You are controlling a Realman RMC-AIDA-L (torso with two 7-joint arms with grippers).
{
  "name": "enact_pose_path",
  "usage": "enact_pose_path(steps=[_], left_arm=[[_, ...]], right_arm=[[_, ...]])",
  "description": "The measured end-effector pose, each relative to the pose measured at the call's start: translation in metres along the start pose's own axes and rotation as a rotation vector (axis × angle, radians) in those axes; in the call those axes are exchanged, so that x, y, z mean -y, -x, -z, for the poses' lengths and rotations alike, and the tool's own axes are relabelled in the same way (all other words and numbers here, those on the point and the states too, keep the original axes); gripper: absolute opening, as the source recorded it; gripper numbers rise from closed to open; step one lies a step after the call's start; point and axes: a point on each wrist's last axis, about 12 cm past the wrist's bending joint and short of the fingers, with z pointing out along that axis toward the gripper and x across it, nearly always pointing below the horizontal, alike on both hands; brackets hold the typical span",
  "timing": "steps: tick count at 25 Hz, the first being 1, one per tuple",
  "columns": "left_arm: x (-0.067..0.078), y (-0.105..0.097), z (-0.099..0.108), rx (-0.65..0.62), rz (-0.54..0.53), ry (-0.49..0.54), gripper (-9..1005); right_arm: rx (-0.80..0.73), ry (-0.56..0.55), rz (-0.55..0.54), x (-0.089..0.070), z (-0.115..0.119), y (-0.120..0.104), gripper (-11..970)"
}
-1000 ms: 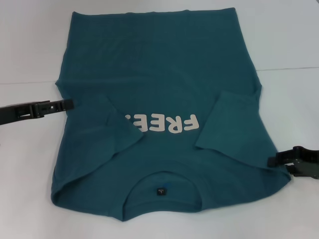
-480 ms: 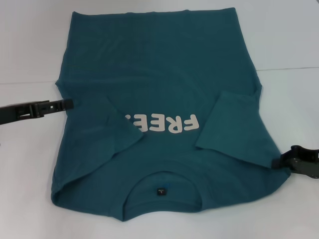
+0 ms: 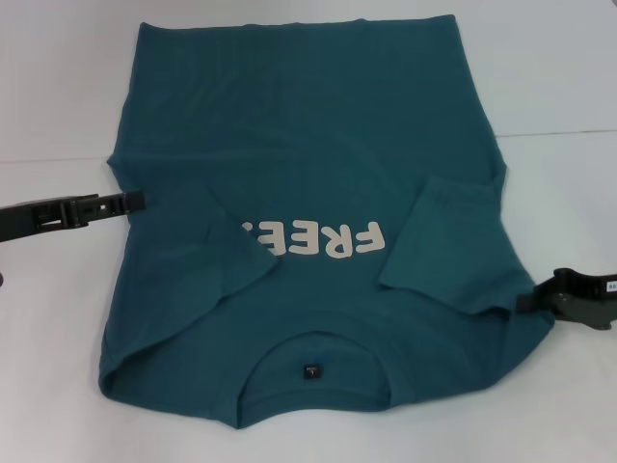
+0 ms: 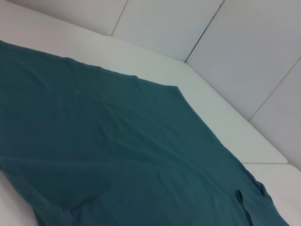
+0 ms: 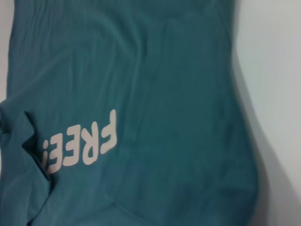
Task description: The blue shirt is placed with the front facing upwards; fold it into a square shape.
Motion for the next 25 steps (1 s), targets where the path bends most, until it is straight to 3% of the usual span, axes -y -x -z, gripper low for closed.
enact_pose_path(steps=[9,17,25], left_arm=[[0.0,-0.005,-0.002,0.022,-0.009,0.016,899],[-0.005,-0.009,0.004,0.028,0.065,0.038,898],[-0.013,-0.015,0.03,0.029,0.118,0.071,898]], right_arm=[[-0.014,0.037,0.078,-0.026,-0.013,0.012,37],[-0.005,0.03,0.096,-0.028,-0.013,0.015,37],[-0.011,0.022,0.116,-0.031,-0.014,0.016,37]])
